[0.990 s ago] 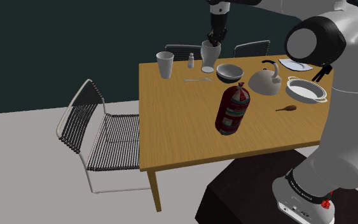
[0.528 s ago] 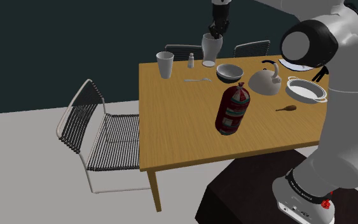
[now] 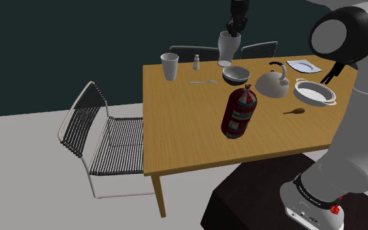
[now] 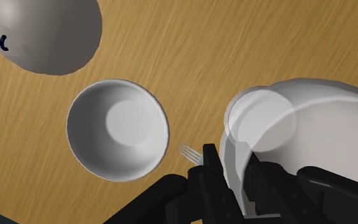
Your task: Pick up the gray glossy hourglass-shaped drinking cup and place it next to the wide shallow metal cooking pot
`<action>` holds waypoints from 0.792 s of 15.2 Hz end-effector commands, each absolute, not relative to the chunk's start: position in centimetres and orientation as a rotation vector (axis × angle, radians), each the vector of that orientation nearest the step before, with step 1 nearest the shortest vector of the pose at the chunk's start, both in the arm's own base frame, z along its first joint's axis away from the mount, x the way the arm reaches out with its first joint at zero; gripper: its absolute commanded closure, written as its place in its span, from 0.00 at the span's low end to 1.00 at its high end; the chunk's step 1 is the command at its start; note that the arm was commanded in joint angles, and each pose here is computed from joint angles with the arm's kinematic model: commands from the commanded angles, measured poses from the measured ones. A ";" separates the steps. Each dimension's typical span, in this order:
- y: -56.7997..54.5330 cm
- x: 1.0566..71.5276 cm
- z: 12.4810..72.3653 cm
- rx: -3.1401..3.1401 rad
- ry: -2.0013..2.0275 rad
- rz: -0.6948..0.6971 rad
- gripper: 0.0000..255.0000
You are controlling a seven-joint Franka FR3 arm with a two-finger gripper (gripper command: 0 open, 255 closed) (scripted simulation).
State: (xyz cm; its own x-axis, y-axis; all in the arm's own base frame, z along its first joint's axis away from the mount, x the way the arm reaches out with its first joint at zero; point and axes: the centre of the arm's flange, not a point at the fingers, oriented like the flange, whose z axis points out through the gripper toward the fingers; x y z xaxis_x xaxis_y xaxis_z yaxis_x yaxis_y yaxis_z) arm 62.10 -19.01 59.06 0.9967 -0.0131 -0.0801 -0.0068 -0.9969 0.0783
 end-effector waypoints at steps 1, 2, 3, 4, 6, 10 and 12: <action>-20.4 59.8 59.1 3.062 -0.014 -0.123 1.00; -21.1 58.7 59.1 3.062 -0.014 -0.123 1.00; -21.9 57.6 59.1 3.062 -0.014 -0.123 1.00; -22.6 56.5 59.1 3.062 -0.014 -0.123 1.00; -24.0 54.3 59.1 3.062 -0.014 -0.123 1.00; -26.9 49.8 59.1 3.062 -0.014 -0.123 1.00; -28.3 47.6 59.1 3.062 -0.014 -0.123 1.00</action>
State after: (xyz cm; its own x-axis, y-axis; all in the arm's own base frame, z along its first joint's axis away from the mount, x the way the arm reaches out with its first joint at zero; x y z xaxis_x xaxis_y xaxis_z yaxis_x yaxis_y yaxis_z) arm 48.76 -27.68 58.91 0.9967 -0.0133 -0.0801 -0.0071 -0.9969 0.0778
